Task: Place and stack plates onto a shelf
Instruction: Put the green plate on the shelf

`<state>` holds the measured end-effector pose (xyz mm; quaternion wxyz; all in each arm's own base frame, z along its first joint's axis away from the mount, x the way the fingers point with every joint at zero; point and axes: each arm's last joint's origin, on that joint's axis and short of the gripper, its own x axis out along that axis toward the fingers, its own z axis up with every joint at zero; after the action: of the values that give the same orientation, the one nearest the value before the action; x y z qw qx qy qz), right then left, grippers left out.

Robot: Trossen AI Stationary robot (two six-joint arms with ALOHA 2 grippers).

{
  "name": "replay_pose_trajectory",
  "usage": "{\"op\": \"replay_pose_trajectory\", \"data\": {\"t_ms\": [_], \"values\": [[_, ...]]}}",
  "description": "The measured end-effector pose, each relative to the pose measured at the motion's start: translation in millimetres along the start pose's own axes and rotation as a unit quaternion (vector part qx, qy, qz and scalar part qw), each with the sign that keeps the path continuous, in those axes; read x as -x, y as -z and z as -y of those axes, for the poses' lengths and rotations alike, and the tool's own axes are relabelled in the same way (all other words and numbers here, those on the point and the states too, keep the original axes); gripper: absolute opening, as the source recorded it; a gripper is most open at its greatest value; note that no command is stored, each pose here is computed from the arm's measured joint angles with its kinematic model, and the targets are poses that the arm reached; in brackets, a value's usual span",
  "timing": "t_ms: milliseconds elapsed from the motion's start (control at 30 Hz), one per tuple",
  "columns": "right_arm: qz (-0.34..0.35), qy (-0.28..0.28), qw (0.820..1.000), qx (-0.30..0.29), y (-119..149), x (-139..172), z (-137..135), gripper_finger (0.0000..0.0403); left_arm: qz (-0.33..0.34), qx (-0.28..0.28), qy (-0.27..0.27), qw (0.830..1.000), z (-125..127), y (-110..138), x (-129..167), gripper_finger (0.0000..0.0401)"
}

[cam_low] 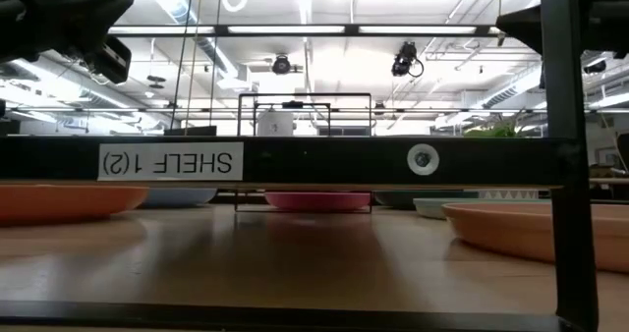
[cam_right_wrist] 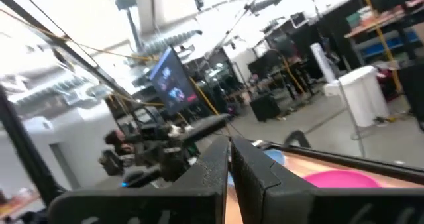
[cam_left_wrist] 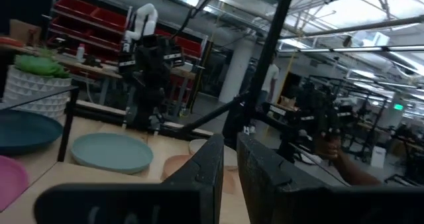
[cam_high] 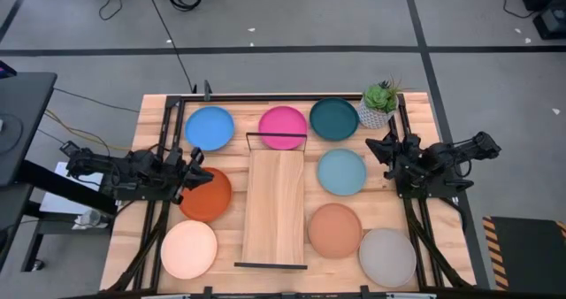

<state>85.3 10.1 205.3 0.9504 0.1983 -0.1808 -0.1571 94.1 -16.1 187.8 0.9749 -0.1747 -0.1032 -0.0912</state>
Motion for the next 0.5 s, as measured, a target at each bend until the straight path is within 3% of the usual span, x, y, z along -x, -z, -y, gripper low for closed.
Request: {"op": "replay_pose_trajectory", "data": {"t_ms": [133,233,400,500], "values": [[-0.062,0.091,0.993,0.051,-8.3,-4.0,-0.8,0.0025,0.010,-0.016,-0.032,0.999,-1.9,-0.5,0.1,0.0050],[-0.094,0.162,0.977,0.102,-15.2,-8.5,-0.4,0.0024,0.027,-0.058,-0.097,0.993,-5.5,-1.9,0.6,0.0050],[-0.140,0.203,0.956,0.158,-14.4,-22.6,-0.5,0.0025,0.066,-0.123,-0.246,0.959,-12.4,-7.7,3.8,0.0050],[-0.180,0.212,0.944,0.178,-4.5,-33.1,4.0,0.0028,0.094,-0.127,-0.284,0.946,-13.0,-12.8,5.4,0.0050]]}}
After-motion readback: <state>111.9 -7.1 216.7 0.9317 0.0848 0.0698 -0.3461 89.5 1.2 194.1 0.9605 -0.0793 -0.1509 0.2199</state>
